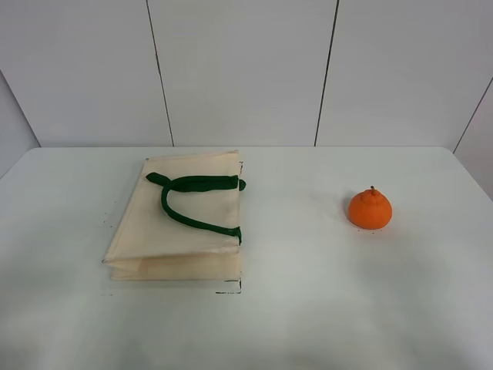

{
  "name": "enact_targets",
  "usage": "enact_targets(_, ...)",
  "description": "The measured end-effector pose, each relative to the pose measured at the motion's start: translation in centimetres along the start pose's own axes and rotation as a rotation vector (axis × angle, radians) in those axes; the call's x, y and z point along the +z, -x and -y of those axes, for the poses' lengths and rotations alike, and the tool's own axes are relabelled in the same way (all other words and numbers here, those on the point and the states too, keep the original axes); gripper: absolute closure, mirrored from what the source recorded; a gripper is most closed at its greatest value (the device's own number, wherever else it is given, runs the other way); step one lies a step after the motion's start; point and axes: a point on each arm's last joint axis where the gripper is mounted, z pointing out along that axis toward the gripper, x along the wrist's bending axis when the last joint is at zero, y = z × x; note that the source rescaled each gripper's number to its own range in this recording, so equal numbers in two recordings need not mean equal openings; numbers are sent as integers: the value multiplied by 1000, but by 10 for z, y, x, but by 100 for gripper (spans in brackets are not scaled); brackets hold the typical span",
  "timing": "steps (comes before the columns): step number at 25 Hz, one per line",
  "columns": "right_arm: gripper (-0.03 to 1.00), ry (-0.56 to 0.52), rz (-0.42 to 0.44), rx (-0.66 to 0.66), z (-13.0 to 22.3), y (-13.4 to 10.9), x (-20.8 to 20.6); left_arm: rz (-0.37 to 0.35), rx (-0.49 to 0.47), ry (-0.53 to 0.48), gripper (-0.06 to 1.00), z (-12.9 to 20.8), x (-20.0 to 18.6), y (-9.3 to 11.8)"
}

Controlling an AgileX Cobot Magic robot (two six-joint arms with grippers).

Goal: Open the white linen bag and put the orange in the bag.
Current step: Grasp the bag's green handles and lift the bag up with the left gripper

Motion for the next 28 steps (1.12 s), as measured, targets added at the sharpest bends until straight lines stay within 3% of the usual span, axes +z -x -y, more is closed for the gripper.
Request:
enact_targets(13,-3,0,0,0,0,0,0,1,-1,-10,7,-2,2,0)
enact_targets(18,-3,0,0,0,0,0,0,27,-26,-124,7,-28,9,2)
enact_targets(22,-3,0,0,0,0,0,0,28,-39,-275,7,-68,31,1)
enact_targets(28,-3,0,0,0,0,0,0,26,-45,-479,7,-132,102,-1)
